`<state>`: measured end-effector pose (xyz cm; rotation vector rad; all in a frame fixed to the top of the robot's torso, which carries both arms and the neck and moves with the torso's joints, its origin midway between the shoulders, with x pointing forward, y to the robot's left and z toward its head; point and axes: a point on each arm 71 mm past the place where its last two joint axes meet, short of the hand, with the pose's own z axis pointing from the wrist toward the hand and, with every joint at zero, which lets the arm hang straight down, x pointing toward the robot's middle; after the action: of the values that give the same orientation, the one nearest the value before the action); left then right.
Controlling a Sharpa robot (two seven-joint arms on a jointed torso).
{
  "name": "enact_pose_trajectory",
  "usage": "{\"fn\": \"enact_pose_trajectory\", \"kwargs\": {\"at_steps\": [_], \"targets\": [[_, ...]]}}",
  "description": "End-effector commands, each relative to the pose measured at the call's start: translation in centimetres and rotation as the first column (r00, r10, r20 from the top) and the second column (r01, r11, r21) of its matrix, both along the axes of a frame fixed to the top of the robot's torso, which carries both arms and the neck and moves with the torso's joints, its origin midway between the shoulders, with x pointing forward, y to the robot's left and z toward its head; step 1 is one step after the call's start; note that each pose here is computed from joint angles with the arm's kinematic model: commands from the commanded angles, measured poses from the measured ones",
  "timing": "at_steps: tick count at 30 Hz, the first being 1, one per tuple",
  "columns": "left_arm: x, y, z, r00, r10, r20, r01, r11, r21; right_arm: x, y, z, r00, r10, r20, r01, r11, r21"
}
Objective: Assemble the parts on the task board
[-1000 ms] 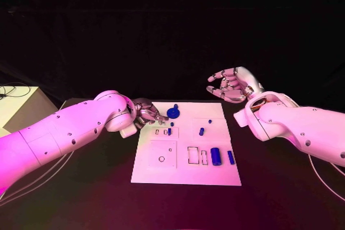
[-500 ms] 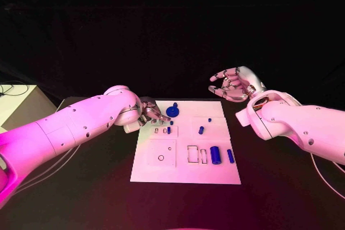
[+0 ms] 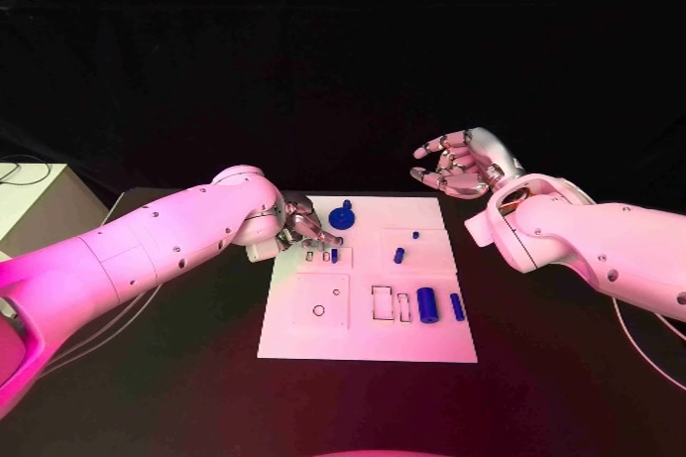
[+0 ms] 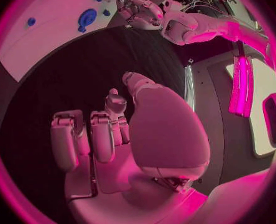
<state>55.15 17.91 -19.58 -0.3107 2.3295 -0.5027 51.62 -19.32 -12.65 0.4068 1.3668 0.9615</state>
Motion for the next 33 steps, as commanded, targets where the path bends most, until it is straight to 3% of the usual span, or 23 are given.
{"fn": "enact_pose_trajectory", "kwargs": {"at_steps": [1,14,23,33], "targets": [[-0.07,-0.4,-0.02,0.999,-0.028,-0.018,0.029,1.0,0.013,0.0,0.0,0.1,1.0,0.006,0.008,-0.006,1.0,-0.011],[0.08,-1.1,-0.3,0.999,-0.035,-0.028,0.036,0.999,0.015,0.3,-0.6,0.6,0.997,-0.047,0.054,0.042,0.996,0.084],[0.12,-1.5,-0.44,0.998,-0.042,-0.035,0.043,0.999,0.019,0.6,-1.1,0.7,0.996,-0.086,0.036,0.079,0.984,0.158],[0.16,-1.8,-0.59,0.998,-0.049,-0.042,0.049,0.999,0.021,0.7,-1.1,0.8,0.996,-0.079,0.033,0.071,0.979,0.193]]}}
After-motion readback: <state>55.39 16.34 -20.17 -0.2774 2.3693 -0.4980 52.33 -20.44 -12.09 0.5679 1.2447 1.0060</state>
